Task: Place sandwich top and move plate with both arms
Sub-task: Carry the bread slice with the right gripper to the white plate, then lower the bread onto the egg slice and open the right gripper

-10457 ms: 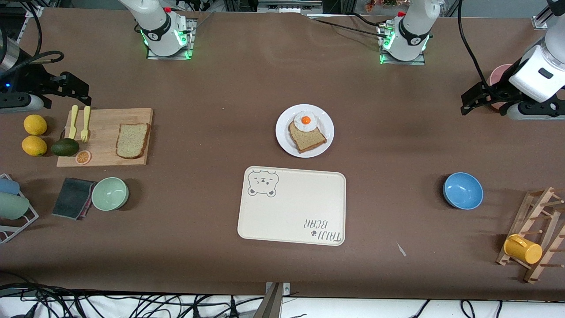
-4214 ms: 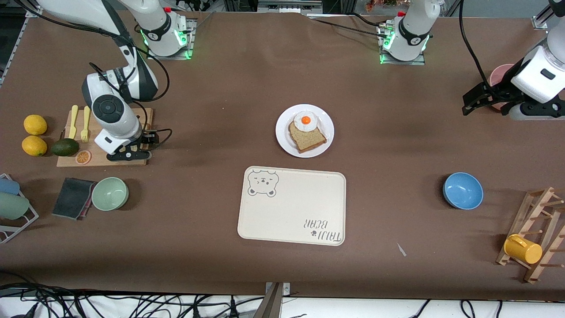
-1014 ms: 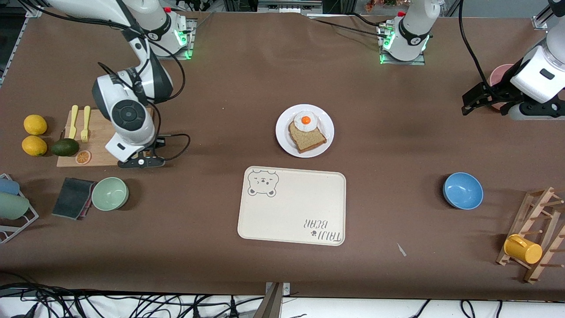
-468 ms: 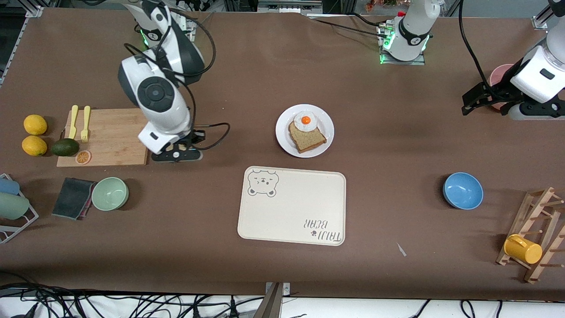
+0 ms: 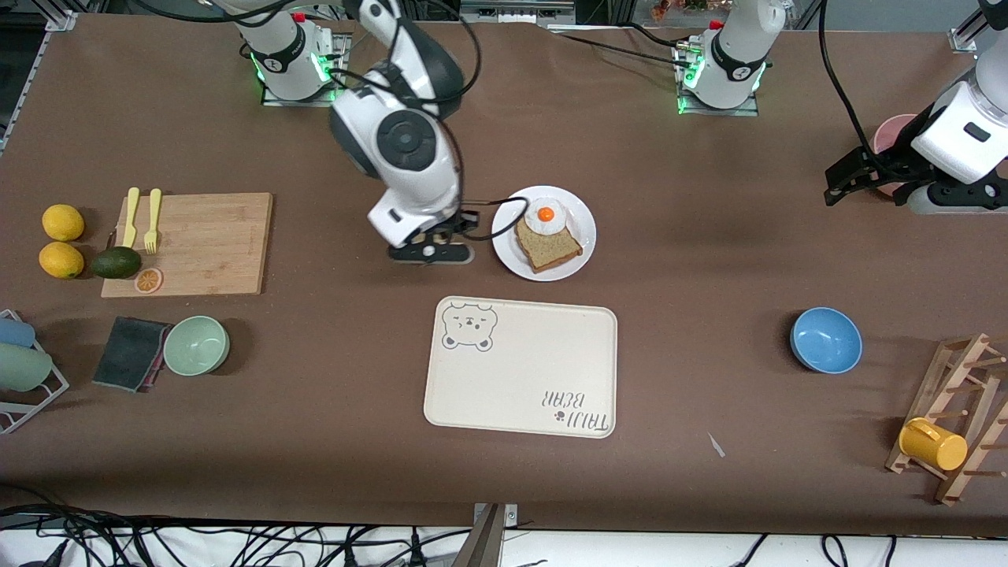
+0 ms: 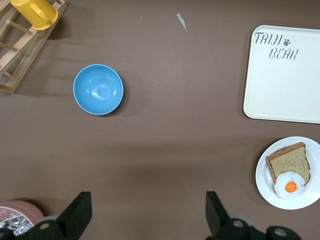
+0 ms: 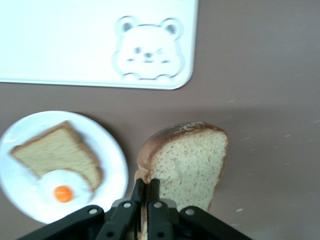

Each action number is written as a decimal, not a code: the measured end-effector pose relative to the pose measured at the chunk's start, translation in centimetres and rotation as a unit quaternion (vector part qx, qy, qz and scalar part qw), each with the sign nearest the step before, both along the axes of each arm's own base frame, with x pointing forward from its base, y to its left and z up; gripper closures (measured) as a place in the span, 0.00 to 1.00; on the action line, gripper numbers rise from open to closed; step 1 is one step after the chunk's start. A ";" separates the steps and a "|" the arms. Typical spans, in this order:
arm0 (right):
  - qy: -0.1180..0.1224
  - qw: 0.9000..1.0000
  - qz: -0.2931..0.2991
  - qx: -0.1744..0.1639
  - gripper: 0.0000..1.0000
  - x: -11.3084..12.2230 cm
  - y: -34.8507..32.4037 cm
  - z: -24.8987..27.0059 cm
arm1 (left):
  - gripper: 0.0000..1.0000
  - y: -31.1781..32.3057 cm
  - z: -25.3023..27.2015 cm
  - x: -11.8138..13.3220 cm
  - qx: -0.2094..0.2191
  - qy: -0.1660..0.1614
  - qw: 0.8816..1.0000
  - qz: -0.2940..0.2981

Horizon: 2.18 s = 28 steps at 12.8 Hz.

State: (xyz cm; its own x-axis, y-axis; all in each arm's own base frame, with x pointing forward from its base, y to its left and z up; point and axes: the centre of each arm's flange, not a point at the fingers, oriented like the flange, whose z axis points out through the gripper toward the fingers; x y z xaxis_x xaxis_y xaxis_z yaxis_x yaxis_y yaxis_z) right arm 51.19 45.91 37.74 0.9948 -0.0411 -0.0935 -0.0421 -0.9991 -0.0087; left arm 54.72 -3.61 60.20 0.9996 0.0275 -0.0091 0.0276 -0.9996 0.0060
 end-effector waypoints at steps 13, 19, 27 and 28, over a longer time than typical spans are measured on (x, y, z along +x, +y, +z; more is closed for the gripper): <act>0.009 0.993 -0.089 0.078 0.94 -2.5 11.0 -5.4 | 0.00 0.4 0.0 0.0 0.000 0.001 1.000 0.003; 0.021 0.993 -0.093 0.074 0.94 -3.0 11.6 -8.3 | 0.00 0.3 0.0 0.0 0.000 0.001 1.000 0.003; 0.017 0.993 -0.093 0.073 0.57 -3.1 12.1 -10.3 | 0.00 0.3 0.0 0.0 0.000 0.001 1.000 0.003; 0.010 0.993 -0.091 0.072 0.48 -2.8 12.0 -10.1 | 0.00 0.3 0.0 0.0 0.000 0.001 1.000 0.003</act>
State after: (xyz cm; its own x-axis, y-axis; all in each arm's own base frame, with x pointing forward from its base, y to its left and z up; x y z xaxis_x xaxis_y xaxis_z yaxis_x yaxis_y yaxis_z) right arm 48.43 57.89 27.60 0.9700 -0.2046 -0.1313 -0.2232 -0.9635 -0.1475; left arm 54.74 -3.30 60.16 0.9994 0.0330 -0.0110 0.0331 -0.9994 0.0058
